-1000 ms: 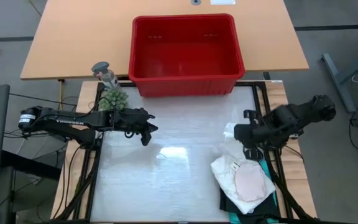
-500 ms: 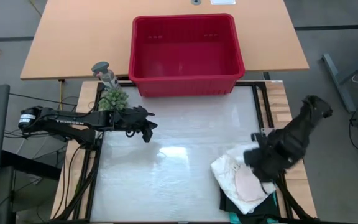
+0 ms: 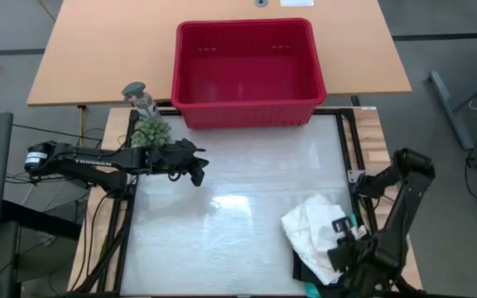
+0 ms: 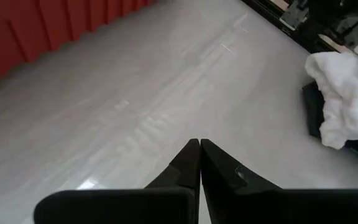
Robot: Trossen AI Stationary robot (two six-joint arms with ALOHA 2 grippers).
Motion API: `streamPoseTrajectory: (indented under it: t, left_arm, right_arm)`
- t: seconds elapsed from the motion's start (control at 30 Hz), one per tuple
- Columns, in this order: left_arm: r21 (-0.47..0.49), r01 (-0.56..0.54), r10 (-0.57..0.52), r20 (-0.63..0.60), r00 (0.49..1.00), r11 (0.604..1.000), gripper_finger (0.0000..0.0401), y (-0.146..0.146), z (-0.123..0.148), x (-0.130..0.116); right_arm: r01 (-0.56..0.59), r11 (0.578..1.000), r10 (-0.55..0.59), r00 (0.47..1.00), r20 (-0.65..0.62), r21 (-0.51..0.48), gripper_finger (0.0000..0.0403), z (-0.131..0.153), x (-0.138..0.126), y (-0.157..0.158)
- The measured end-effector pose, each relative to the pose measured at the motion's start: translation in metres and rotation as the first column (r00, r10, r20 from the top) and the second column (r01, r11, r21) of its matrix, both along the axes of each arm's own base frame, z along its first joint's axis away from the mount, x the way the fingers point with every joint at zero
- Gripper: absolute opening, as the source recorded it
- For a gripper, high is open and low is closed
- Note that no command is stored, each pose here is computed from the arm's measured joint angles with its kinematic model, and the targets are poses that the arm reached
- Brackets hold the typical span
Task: Fold Laundry from Bin
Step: Stack the white boxers on top of the white underwear
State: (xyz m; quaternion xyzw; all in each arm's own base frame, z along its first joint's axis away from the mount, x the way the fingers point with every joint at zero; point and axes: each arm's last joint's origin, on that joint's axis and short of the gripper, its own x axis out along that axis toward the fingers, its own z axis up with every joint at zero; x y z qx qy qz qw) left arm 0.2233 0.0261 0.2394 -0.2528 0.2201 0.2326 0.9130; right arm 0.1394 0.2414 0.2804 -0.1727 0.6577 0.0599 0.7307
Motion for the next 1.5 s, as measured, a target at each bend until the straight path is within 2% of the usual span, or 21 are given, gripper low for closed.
streamPoseTrajectory:
  t: [0.17, 0.27, 0.43, 0.5, 0.6, 0.7, 0.8, 0.93, 1.07, 1.3, 1.5]
  left_arm:
    - [-0.037, 0.018, -0.017, 0.023, 1.000, 0.999, 0.0000, -0.001, 0.001, 0.001]
    - [-0.041, 0.037, -0.034, 0.069, 0.997, 0.998, 0.0000, -0.001, 0.005, 0.003]
    - [-0.009, 0.049, -0.048, 0.137, 0.989, 0.999, 0.0000, -0.001, 0.011, 0.007]
    - [0.014, 0.057, -0.058, 0.148, 0.987, 0.998, 0.0000, -0.001, 0.013, 0.007]
    - [0.038, 0.079, -0.084, 0.144, 0.986, 0.996, 0.0006, -0.001, 0.013, 0.008]
    - [0.046, 0.122, -0.127, 0.135, 0.983, 0.991, 0.0024, -0.002, 0.013, 0.008]
    - [0.041, 0.131, -0.135, 0.132, 0.982, 0.991, 0.0045, -0.003, 0.013, 0.008]
    - [0.037, 0.125, -0.129, 0.125, 0.984, 0.991, 0.0067, -0.002, 0.012, 0.007]
    - [0.035, 0.127, -0.130, 0.108, 0.986, 0.991, 0.0078, -0.002, 0.010, 0.007]
    - [0.038, 0.129, -0.132, 0.111, 0.985, 0.991, 0.0081, -0.002, 0.011, 0.007]
    - [0.056, 0.139, -0.144, 0.098, 0.985, 0.989, 0.0081, -0.003, 0.010, 0.007]
  right_arm:
    - [-0.027, 0.999, 0.027, 0.999, -0.017, -0.016, 0.0055, -0.018, 0.008, 0.014]
    - [0.013, 1.000, -0.013, 0.999, -0.048, 0.001, 0.0057, -0.020, 0.008, 0.015]
    - [0.147, 0.988, -0.144, 0.987, -0.066, 0.049, 0.0059, 0.008, 0.008, 0.002]
    - [0.197, 0.976, -0.193, 0.980, -0.055, 0.095, 0.0063, 0.023, 0.009, -0.004]
    - [0.251, 0.943, -0.252, 0.967, -0.022, 0.220, 0.0079, 0.044, 0.010, -0.007]
    - [0.252, 0.909, -0.270, 0.963, 0.010, 0.331, 0.0109, 0.056, 0.012, -0.006]
    - [0.223, 0.899, -0.253, 0.967, 0.033, 0.376, 0.0149, 0.058, 0.014, -0.002]
    - [0.207, 0.916, -0.229, 0.973, 0.024, 0.344, 0.0205, 0.047, 0.018, 0.001]
    - [0.286, 0.898, -0.288, 0.957, -0.043, 0.334, 0.0240, 0.041, 0.023, -0.002]
    - [0.366, 0.874, -0.393, 0.919, 0.020, 0.319, 0.0243, 0.057, 0.029, -0.024]
    - [0.399, 0.888, -0.405, 0.914, -0.022, 0.231, 0.0242, 0.042, 0.028, -0.030]
